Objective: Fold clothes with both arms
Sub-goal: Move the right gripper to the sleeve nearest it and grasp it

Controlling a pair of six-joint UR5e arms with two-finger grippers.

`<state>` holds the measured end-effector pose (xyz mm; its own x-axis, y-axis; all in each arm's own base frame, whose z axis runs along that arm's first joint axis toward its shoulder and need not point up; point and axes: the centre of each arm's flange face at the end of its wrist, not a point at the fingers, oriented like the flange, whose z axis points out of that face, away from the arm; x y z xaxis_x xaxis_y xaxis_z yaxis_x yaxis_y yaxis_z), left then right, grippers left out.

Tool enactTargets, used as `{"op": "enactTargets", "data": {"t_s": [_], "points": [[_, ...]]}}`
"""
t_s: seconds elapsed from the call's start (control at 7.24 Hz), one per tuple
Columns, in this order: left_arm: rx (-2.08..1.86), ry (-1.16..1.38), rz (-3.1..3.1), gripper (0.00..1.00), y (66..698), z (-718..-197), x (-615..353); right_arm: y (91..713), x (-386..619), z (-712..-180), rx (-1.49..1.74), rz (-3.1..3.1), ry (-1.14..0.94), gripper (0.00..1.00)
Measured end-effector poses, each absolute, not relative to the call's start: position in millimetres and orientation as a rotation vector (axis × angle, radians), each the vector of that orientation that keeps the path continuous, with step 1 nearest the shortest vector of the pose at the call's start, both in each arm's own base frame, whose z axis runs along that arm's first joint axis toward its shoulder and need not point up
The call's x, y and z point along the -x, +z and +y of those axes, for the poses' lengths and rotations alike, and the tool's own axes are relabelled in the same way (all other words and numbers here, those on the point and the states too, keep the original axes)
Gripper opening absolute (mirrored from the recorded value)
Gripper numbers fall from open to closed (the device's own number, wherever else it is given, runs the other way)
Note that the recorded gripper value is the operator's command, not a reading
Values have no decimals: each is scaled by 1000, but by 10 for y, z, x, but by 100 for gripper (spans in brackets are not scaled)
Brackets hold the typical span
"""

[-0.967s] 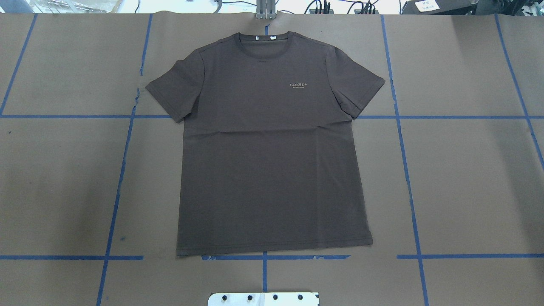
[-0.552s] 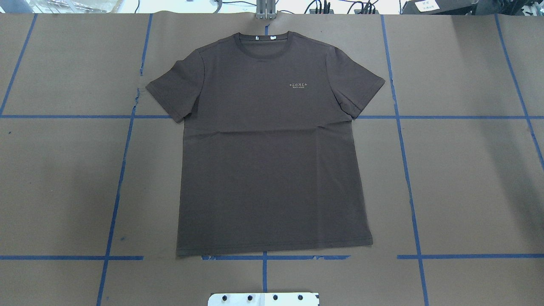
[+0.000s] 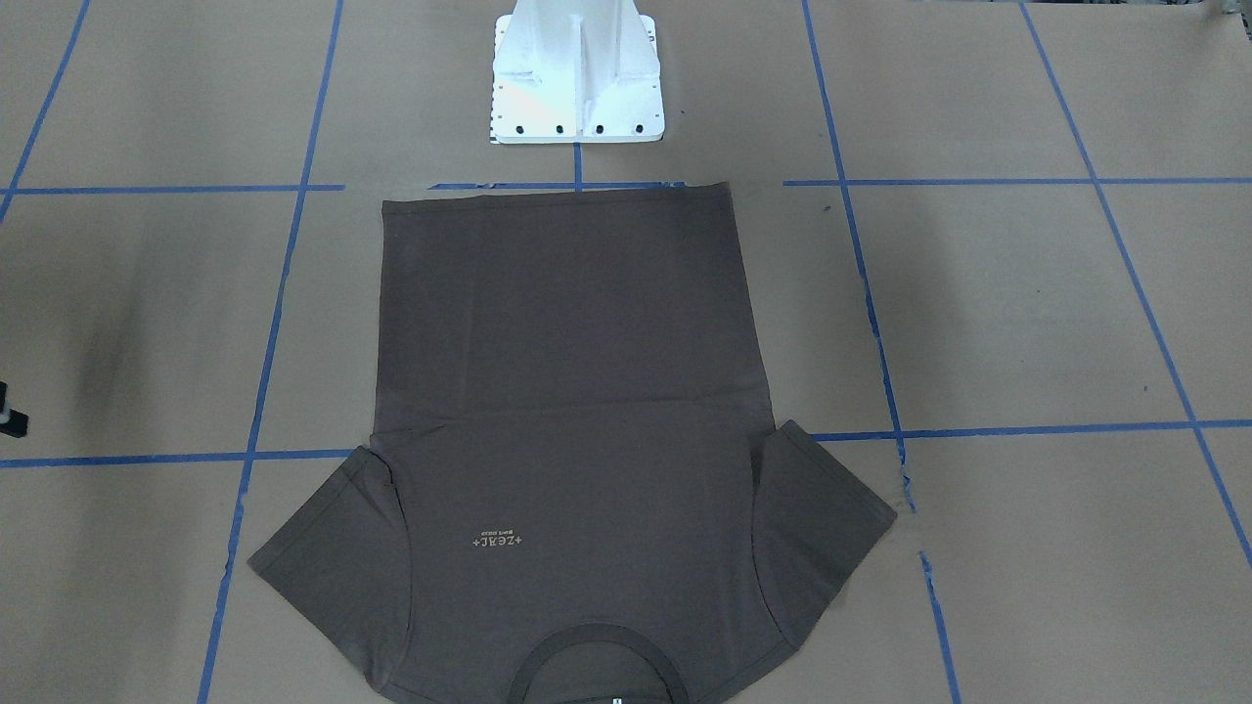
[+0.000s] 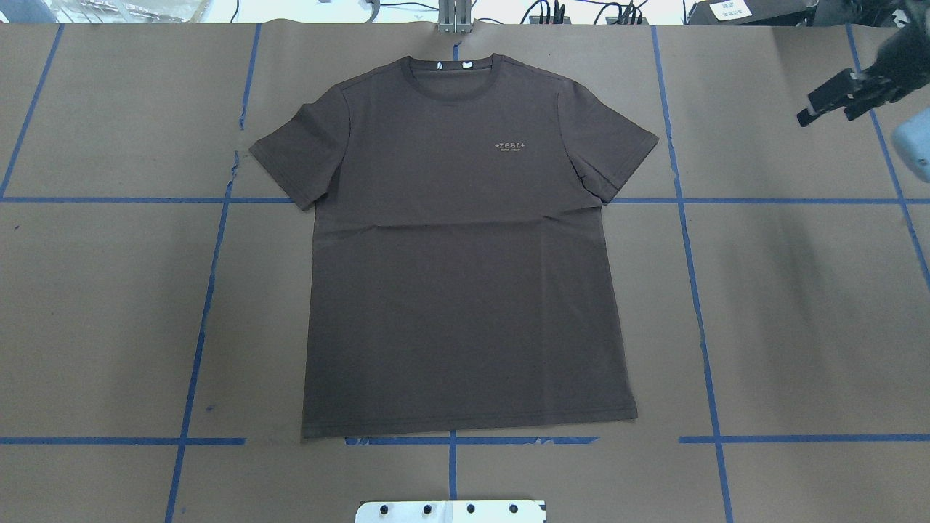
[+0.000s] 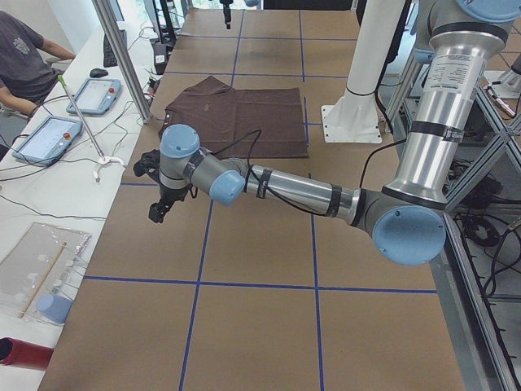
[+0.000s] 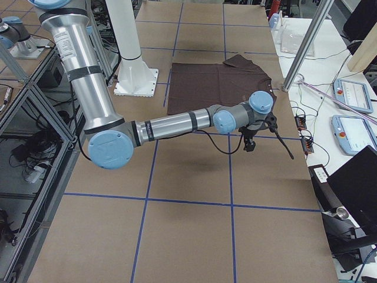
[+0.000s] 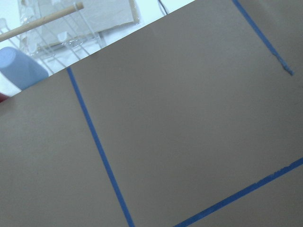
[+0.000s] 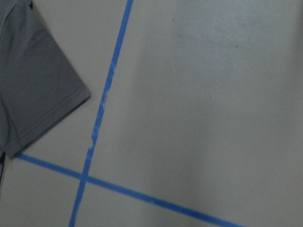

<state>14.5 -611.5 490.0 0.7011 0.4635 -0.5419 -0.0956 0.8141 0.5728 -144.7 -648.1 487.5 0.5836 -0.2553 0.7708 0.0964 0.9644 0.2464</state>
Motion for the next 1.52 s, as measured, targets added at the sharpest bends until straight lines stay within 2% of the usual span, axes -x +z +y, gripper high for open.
{"op": "enactTargets", "data": {"t_s": [0.28, 0.55, 0.97, 1.24, 1.38, 1.52], "points": [[-549, 329, 746, 100, 4865, -6285, -322, 4739, 2266, -6752, -252, -910, -153, 100], [-556, 324, 747, 100, 4843, -6384, -372, 4419, 3131, -6799, -265, -893, -68, 100], [-550, 297, 755, 100, 4808, -6412, -381, 4434, 3631, -7005, -269, -874, -38, 98], [-550, 287, 759, 100, 4771, -6430, -384, 4602, 3759, -7020, -259, -852, -35, 86], [-550, 285, 760, 100, 4764, -6437, -386, 4651, 3817, -7007, -257, -839, -36, 71], [-551, 284, 760, 100, 4752, -6445, -387, 4674, 3859, -7002, -257, -830, -34, 36]]}}
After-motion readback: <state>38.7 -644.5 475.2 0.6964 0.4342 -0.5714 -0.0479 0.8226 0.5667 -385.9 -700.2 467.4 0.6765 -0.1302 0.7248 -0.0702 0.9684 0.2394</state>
